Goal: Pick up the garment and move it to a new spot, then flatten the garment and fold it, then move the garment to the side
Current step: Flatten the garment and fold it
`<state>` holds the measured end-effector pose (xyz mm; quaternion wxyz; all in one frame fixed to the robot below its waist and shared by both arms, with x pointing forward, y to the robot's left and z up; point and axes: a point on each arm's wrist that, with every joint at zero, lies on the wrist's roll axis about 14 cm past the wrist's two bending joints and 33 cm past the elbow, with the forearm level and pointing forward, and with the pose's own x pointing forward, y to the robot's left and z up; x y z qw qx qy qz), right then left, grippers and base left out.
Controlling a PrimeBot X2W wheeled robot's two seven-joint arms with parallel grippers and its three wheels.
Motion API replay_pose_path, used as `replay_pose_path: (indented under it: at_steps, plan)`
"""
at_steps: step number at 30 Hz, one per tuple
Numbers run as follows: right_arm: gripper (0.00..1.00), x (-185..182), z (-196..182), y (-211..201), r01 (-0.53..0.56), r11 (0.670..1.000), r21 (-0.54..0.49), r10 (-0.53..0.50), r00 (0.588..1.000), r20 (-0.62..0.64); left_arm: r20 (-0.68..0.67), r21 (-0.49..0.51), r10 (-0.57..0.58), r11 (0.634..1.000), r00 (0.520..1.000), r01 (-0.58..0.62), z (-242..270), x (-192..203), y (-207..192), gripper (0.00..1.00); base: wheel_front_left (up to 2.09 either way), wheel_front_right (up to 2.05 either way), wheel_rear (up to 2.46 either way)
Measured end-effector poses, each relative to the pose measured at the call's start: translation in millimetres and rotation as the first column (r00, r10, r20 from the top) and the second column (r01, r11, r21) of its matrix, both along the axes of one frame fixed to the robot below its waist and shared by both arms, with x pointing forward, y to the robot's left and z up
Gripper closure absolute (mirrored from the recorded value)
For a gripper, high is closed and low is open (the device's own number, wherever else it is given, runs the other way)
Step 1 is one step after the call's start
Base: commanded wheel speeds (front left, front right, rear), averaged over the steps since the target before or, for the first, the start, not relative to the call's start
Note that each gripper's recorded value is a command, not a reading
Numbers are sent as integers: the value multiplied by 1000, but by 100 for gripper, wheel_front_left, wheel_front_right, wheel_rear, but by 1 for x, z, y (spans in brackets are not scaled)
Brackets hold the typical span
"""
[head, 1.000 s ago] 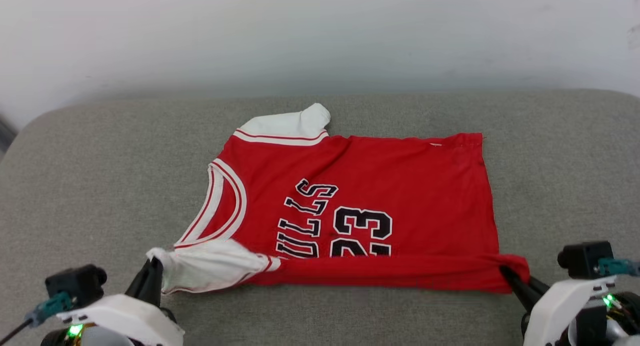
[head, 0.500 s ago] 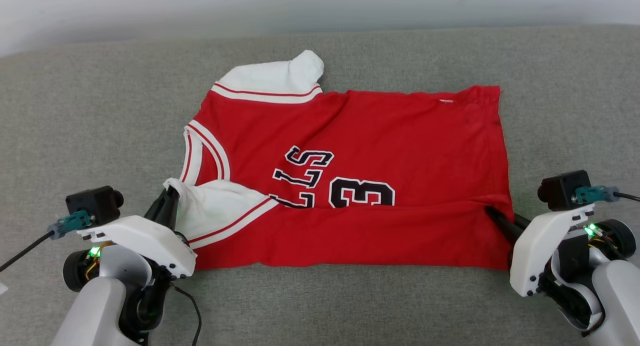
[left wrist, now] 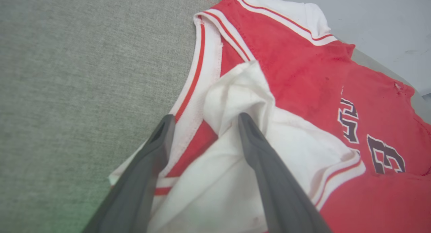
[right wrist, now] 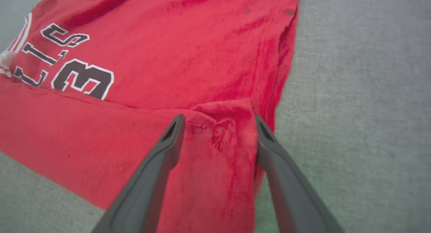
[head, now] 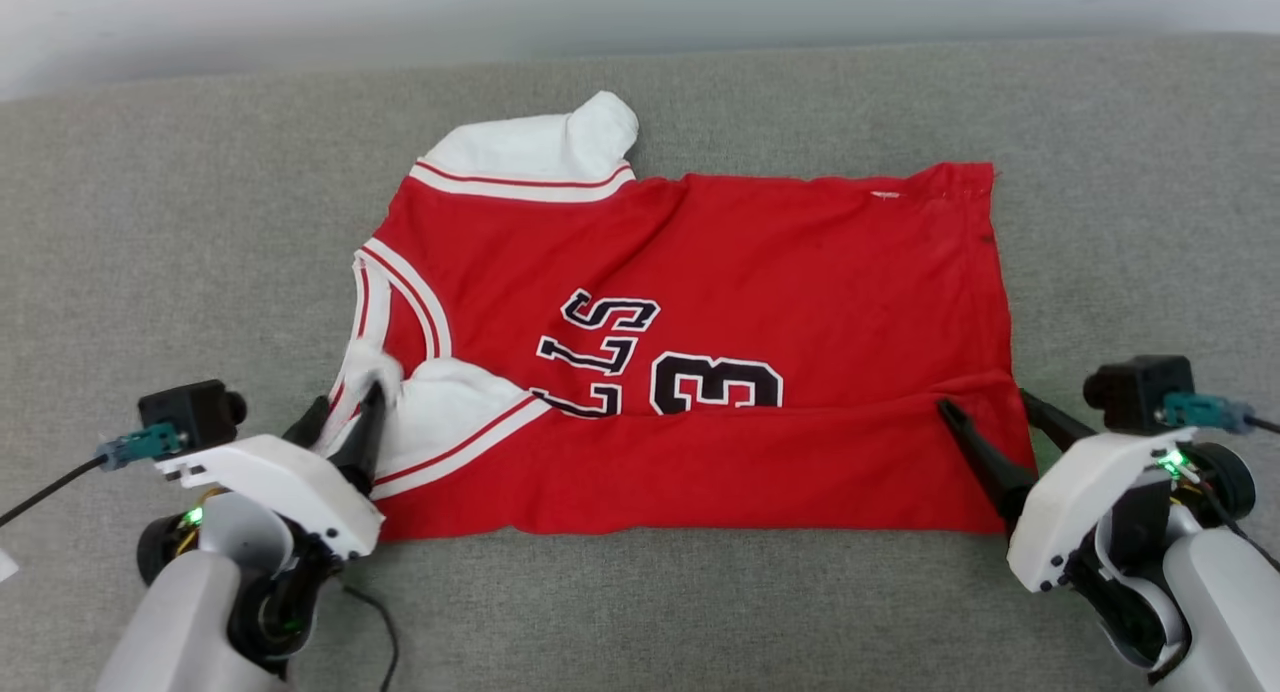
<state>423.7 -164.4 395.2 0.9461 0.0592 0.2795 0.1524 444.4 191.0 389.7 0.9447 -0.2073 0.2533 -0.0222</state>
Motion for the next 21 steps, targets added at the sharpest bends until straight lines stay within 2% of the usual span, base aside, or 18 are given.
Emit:
replay_pose_path:
  at_steps: [6, 13, 16, 21]
  plan:
    - [0, -3, 38, -6, 54, 997, 48, -62, 980, 188, 17, 35, 14, 999, 1000, -14, 17, -9, 21, 0, 0, 0, 0]
    - [0, -12, 90, -20, 122, 990, 65, -138, 903, 408, -7, 89, -76, 993, 997, 76, 47, -15, 31, 0, 0, 0, 0]
    - [0, -20, 100, -24, 149, 987, 65, -163, 881, 445, -85, 117, -155, 979, 984, 165, 51, -22, 29, 0, 0, 0, 0]
    - [0, -29, 109, -27, 179, 981, 72, -191, 866, 462, -295, 115, -256, 947, 920, 300, 35, -44, 27, 0, 0, 0, 0]
